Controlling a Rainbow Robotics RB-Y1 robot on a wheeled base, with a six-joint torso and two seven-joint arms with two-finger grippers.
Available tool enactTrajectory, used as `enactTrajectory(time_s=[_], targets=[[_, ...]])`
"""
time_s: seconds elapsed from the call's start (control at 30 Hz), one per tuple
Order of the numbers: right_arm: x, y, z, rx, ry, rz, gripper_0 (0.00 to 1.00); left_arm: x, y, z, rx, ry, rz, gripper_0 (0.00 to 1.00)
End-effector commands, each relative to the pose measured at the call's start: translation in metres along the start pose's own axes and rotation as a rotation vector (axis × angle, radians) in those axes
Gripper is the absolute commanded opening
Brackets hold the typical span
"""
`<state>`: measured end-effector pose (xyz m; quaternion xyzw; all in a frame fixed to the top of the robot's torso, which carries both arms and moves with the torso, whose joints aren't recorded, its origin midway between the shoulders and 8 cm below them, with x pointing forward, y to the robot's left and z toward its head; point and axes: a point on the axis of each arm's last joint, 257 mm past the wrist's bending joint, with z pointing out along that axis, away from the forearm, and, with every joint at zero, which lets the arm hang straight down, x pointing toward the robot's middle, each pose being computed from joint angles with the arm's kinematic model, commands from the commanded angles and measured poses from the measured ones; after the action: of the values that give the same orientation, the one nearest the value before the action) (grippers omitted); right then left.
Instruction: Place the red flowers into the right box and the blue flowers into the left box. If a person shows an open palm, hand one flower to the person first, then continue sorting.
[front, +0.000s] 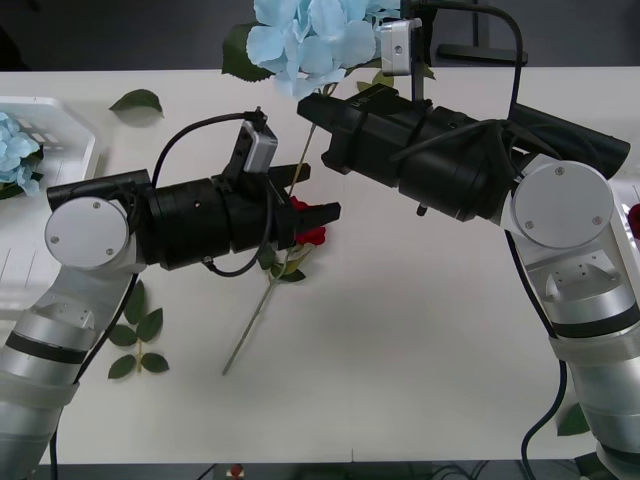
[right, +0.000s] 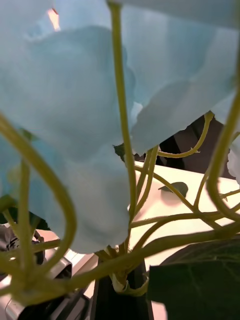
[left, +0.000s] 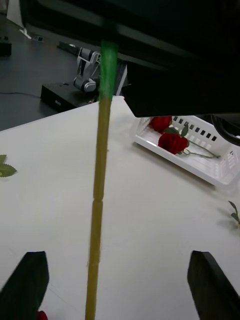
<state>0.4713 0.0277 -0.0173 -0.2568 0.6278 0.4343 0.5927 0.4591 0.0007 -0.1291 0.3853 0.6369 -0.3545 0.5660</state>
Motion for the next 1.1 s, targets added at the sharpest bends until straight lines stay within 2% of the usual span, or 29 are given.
enactTrajectory(time_s=[0.03, 0.47, 0.5, 0.53, 0.57, 0.63, 0.8, 1.0, 1.1], targets=[[-0.024, 0.011, 0.004, -0.02, -0.047, -0.031, 0.0, -0.013, -0.007, 0.006, 0.013, -0.017, 0.053, 0.0], [-0.026, 0.011, 0.004, -0.019, -0.06, -0.023, 0.0, -0.012, -0.009, 0.006, 0.02, -0.024, 0.034, 0.0], [-0.027, 0.01, 0.004, -0.016, -0.061, -0.024, 0.02, -0.012, -0.009, 0.006, 0.02, -0.024, 0.033, 0.0], [-0.027, 0.011, 0.004, -0.018, -0.062, -0.023, 0.37, -0.012, -0.009, 0.006, 0.02, -0.024, 0.034, 0.0], [-0.028, 0.011, 0.004, -0.017, -0.064, -0.022, 0.63, -0.012, -0.009, 0.006, 0.02, -0.024, 0.033, 0.0], [-0.028, 0.01, 0.004, -0.016, -0.067, -0.028, 0.85, -0.012, -0.009, 0.006, 0.02, -0.025, 0.03, 0.0], [-0.031, 0.009, 0.004, -0.01, -0.077, -0.033, 1.0, -0.014, -0.009, 0.005, 0.021, -0.031, 0.02, 0.0], [-0.032, 0.01, 0.004, -0.011, -0.08, -0.043, 1.0, -0.023, 0.004, -0.007, 0.0, -0.049, -0.005, 0.0], [-0.032, 0.01, 0.004, -0.011, -0.08, -0.044, 1.0, -0.022, 0.022, -0.029, -0.019, -0.021, -0.072, 0.0]])
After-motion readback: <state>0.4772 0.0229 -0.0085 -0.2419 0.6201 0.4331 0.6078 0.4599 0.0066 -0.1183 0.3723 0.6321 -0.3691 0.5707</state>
